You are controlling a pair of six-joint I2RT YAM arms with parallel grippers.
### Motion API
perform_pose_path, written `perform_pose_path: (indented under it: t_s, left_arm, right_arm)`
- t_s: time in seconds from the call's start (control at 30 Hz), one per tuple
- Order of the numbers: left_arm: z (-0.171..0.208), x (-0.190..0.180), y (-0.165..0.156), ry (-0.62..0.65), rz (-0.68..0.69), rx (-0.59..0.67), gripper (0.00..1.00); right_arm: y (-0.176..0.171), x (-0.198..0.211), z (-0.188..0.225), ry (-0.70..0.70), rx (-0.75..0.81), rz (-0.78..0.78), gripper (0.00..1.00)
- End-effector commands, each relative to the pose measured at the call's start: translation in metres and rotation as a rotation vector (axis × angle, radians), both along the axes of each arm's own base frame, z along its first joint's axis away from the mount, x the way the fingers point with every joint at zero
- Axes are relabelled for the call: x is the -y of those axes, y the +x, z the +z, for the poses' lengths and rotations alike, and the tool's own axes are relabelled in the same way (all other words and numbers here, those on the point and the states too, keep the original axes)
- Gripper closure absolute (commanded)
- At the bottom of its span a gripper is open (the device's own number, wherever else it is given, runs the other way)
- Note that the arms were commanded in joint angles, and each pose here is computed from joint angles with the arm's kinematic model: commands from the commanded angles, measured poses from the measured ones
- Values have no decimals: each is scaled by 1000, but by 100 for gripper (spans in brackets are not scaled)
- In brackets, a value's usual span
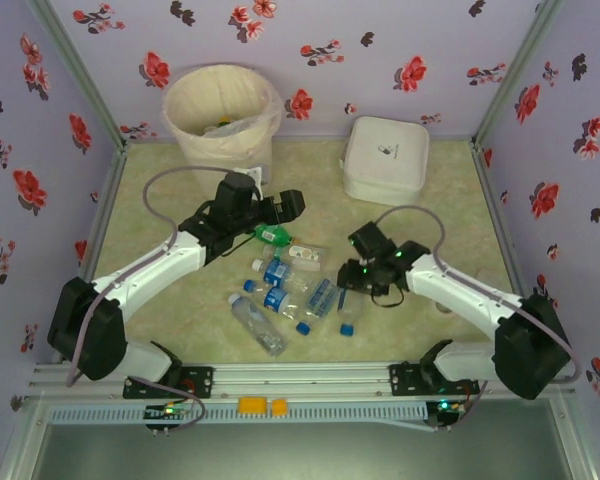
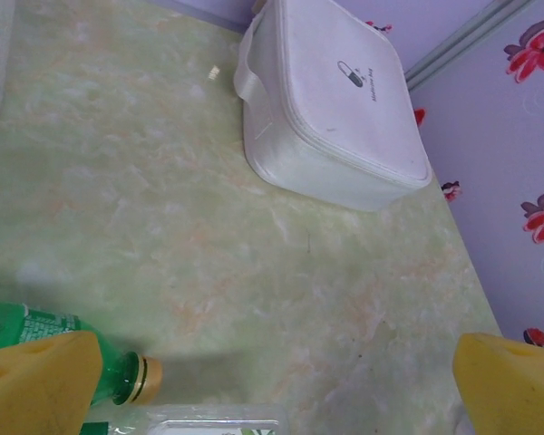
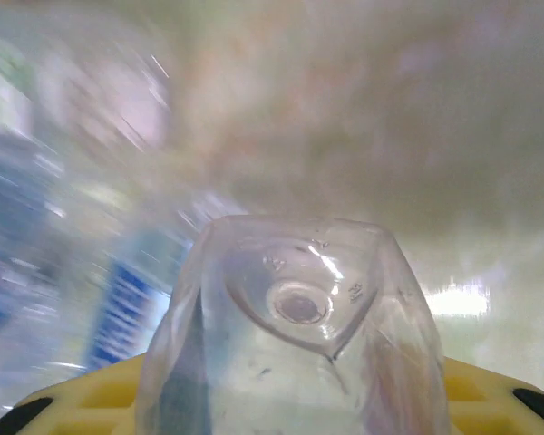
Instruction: Put the plastic bottles in the bin
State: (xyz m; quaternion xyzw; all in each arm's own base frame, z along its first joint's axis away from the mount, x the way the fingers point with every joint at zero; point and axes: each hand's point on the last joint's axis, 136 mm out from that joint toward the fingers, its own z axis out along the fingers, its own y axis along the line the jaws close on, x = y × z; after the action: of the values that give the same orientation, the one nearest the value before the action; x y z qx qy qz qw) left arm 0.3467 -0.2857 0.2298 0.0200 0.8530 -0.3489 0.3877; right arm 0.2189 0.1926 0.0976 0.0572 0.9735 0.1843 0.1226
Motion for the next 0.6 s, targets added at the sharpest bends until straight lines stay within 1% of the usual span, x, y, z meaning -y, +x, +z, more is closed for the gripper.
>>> perform_pose_path:
  t_s: [0.0, 0.13, 0.2, 0.3, 0.47, 0.57]
  left_arm:
    - [20, 16, -8, -30, -99, 44, 0]
    - [17, 27, -25, -38, -186, 38, 0]
    - [15, 32, -35, -35, -225, 32, 0]
    - [15, 40, -49, -29, -285, 35, 0]
    - [16, 57, -74, -21, -424, 32, 0]
    - [13, 65, -78, -10, -458, 21, 0]
  right_arm:
    - [30, -1, 46, 47, 128, 31, 52]
    - [70, -12, 86, 128, 244, 2, 52]
    - [91, -21, 104, 196, 304, -33, 53]
    - [114, -32, 124, 292, 363, -77, 52]
    - [131, -52, 144, 425, 364, -59, 53]
    - [131, -62, 148, 464, 342, -27, 53]
